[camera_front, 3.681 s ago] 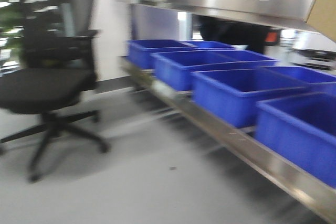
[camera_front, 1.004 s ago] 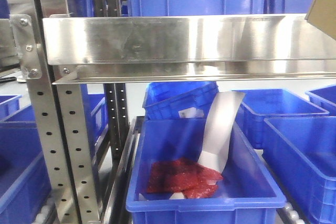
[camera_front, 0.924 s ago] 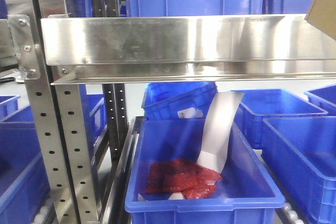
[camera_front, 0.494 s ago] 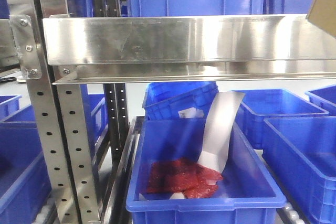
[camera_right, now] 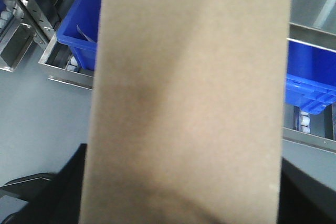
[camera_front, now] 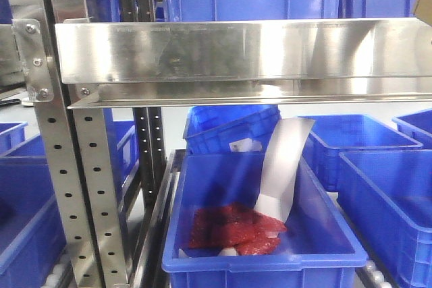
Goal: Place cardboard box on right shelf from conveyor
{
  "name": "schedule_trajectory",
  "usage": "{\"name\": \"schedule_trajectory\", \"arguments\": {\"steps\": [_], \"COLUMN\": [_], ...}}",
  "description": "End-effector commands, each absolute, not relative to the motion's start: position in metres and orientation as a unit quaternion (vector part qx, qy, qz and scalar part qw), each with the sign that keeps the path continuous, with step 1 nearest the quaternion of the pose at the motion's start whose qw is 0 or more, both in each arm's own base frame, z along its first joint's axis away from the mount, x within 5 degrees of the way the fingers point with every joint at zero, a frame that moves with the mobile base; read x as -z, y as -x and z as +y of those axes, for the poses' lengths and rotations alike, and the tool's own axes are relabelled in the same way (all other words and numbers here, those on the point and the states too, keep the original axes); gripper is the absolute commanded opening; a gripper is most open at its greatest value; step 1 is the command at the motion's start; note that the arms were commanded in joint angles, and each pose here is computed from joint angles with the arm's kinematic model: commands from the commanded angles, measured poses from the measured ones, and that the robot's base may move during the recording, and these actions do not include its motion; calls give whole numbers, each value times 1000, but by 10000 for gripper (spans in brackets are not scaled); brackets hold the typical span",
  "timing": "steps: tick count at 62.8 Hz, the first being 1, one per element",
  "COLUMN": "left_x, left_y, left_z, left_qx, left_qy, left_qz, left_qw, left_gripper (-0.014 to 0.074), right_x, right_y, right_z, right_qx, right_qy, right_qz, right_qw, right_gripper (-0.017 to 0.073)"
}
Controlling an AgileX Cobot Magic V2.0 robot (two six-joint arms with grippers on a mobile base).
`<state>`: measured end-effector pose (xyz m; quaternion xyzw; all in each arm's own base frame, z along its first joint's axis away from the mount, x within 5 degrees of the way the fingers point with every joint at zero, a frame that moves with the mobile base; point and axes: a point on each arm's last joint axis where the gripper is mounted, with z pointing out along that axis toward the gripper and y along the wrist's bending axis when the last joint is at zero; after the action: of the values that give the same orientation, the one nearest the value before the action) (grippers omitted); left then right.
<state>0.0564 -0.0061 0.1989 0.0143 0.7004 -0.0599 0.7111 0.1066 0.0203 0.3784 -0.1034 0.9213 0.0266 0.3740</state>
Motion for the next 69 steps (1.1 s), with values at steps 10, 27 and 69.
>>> {"name": "schedule_trajectory", "arguments": {"steps": [10,27,69], "left_x": [-209,-209,-209], "left_y": [-55,-55,-55], "left_z": [-5,-5,-5], "left_qx": [66,66,66], "left_qy": [-5,-5,-5], "left_qz": [663,663,663], "left_qw": [746,746,746], "left_gripper": [-119,-119,-119], "right_x": [-392,-393,-489], "right_y": [-111,-112,-203], "right_z": [20,27,46], "right_qx": [-21,-81,-55], "right_qy": [104,72,139], "right_qz": [897,897,851], "right_qw": [429,429,503], "right_gripper": [201,190,134]}}
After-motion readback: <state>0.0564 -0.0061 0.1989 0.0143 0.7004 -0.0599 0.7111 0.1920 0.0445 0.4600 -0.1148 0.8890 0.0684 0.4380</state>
